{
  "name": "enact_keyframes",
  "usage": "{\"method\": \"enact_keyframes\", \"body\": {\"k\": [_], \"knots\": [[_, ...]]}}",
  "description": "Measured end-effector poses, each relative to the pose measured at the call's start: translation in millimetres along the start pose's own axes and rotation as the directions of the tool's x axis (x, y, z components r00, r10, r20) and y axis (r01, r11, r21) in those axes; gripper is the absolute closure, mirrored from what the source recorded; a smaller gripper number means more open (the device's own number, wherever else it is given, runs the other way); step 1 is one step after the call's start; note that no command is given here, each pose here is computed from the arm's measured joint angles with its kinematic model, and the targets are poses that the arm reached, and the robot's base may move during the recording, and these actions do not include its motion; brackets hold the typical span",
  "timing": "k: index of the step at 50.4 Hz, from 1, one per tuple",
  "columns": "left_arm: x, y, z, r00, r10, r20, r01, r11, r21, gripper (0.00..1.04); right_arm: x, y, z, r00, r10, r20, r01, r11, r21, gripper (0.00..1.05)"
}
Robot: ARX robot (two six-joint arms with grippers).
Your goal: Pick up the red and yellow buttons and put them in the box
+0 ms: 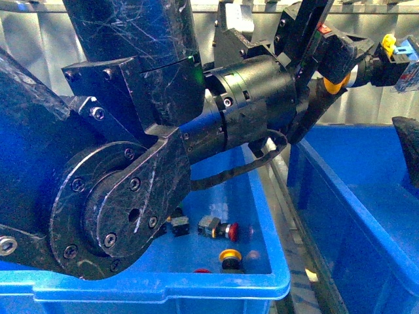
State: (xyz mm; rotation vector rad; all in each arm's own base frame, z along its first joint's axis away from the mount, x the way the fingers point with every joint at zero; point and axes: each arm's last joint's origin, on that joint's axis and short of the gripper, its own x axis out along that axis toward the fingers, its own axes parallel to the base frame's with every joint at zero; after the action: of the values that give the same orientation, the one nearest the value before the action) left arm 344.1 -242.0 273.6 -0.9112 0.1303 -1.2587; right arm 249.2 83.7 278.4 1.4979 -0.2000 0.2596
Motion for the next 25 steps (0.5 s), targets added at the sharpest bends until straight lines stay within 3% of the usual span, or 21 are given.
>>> {"method": "enact_keyframes", "body": {"k": [25], "knots": [[9,16,-12,0.999,0.032,-0.013,-0.032,0.998,-0.056,0.72,3,10,-4,1.000,0.029,-0.004,-0.029,0.999,0.025,0.06]]}}
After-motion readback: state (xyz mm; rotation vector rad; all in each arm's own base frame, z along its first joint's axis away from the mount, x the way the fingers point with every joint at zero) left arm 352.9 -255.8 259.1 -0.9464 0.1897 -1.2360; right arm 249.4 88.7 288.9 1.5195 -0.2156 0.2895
